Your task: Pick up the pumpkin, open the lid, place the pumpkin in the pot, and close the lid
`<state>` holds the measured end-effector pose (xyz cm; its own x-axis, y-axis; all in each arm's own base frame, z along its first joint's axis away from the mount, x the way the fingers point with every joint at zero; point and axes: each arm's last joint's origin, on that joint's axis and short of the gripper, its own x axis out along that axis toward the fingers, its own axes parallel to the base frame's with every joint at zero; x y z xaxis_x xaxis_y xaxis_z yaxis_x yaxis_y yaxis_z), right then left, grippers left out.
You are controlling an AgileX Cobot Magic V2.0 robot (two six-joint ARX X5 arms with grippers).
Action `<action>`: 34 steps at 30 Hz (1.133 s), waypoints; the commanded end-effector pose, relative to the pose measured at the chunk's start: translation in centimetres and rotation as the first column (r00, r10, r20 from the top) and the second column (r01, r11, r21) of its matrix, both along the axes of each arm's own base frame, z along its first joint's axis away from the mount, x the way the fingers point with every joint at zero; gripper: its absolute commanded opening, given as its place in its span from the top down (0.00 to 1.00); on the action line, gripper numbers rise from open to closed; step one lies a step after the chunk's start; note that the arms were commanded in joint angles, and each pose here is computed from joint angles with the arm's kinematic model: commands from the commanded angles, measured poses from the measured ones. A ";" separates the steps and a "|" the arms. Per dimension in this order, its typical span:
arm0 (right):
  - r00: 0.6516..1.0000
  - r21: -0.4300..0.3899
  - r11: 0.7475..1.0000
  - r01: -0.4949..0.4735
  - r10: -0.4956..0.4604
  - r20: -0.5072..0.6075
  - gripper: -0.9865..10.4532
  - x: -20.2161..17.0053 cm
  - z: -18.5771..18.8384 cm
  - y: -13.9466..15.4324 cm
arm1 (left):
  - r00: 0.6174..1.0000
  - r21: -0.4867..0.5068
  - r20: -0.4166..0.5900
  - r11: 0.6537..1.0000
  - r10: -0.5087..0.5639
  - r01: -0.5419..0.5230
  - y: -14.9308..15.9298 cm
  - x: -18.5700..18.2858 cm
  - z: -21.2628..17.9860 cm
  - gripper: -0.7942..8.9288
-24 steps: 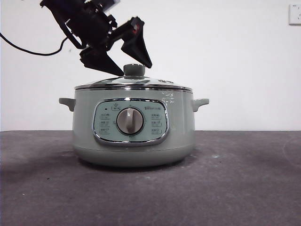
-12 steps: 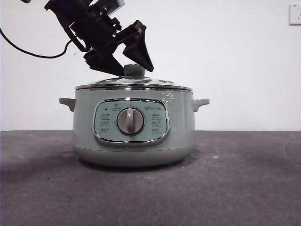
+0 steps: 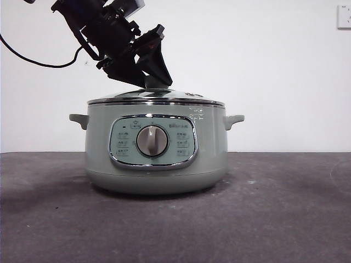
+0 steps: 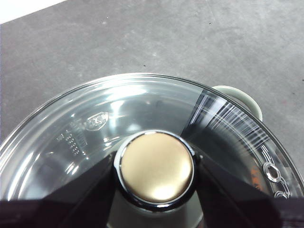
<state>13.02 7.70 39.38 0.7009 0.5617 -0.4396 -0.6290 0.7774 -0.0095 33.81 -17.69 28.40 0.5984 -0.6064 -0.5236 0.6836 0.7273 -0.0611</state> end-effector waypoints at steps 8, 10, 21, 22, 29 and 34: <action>1.000 0.001 1.000 0.006 -0.006 -0.012 0.92 0.3 -0.1 0.2 | 0.999 -0.028 0.045 1.000 -0.006 0.008 0.2 -0.7 2.4 0.93; 1.000 -0.003 1.000 0.006 -0.006 -0.021 0.92 0.5 -0.3 0.3 | 0.998 -0.038 0.069 0.999 -0.001 0.004 0.5 -1.0 3.3 0.93; 0.999 -0.011 1.000 0.006 -0.007 -0.038 0.92 3.4 -1.1 1.9 | 0.985 -0.055 0.150 0.995 0.088 -0.081 4.0 -4.5 8.3 0.93; 0.999 -0.003 1.000 0.009 -0.009 -0.034 0.92 4.0 -1.2 2.2 | 0.982 -0.059 0.159 0.994 0.102 -0.094 4.9 -5.4 9.2 0.93; 0.998 0.054 0.997 -0.061 0.062 -0.022 0.92 10.8 -4.0 7.0 | 0.955 -0.088 0.216 0.978 0.205 -0.190 10.8 -13.9 14.5 0.93; 0.993 0.021 0.996 -0.092 0.093 -0.077 0.92 14.7 -5.6 10.5 | 0.936 -0.075 0.236 0.965 0.260 -0.250 12.5 -17.9 15.5 0.93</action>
